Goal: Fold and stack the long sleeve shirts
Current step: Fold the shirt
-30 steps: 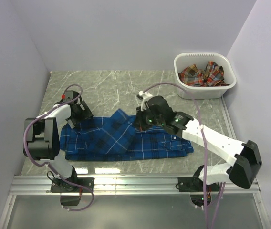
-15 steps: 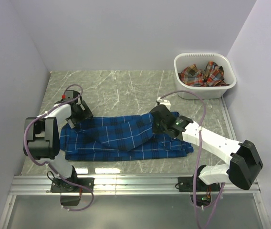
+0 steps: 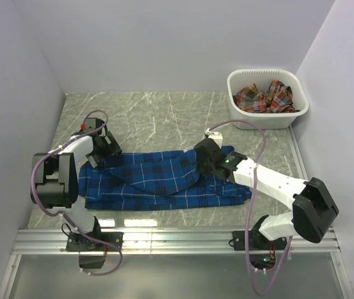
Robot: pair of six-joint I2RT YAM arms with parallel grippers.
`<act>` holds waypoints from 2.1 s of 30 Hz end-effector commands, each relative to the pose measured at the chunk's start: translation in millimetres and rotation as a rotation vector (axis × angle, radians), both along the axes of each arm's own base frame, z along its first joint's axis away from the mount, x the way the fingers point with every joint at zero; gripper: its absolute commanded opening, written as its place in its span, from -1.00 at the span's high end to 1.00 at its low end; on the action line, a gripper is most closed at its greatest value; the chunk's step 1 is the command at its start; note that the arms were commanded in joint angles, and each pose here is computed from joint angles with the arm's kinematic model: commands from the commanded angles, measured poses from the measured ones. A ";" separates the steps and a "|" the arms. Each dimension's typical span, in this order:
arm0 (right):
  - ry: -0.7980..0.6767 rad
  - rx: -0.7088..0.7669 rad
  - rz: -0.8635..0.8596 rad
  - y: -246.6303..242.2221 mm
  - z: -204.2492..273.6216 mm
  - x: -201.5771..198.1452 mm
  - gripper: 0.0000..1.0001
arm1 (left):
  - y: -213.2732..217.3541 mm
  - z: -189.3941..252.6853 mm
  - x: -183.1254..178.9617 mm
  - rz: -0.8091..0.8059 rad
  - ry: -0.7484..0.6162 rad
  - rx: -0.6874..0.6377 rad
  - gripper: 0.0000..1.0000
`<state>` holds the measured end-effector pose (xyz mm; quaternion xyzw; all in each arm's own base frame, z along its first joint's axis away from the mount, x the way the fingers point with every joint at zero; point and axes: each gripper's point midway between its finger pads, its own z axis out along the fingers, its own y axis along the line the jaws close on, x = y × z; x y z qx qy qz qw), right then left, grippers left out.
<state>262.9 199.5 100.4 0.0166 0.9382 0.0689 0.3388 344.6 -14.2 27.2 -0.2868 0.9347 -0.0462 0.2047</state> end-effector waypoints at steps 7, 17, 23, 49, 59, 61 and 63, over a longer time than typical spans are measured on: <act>-0.011 0.202 -0.085 -25.2 11.6 18.4 -0.17 | 0.0 14.9 2.0 -0.013 -0.044 0.002 -0.86; 0.045 0.481 -0.128 -35.3 -1.7 34.1 -0.04 | -2.1 19.3 3.2 -0.020 -0.063 -0.008 -0.85; 0.019 0.497 -0.075 -28.8 -0.6 37.1 -0.04 | -4.0 20.4 2.7 -0.026 -0.067 -0.020 -0.85; -0.023 0.060 0.317 69.9 32.1 3.1 0.02 | -8.5 19.4 2.7 -0.038 -0.063 -0.030 -0.84; 0.057 0.419 0.005 0.8 4.9 36.8 -0.48 | -9.8 20.4 2.2 -0.043 -0.068 -0.036 -0.84; 0.070 0.469 0.009 4.2 -1.4 42.9 -0.51 | -9.0 20.2 1.9 -0.041 -0.066 -0.032 -0.84; 0.067 0.504 -0.004 5.1 -8.1 49.0 -0.51 | -9.0 20.0 1.5 -0.041 -0.065 -0.032 -0.84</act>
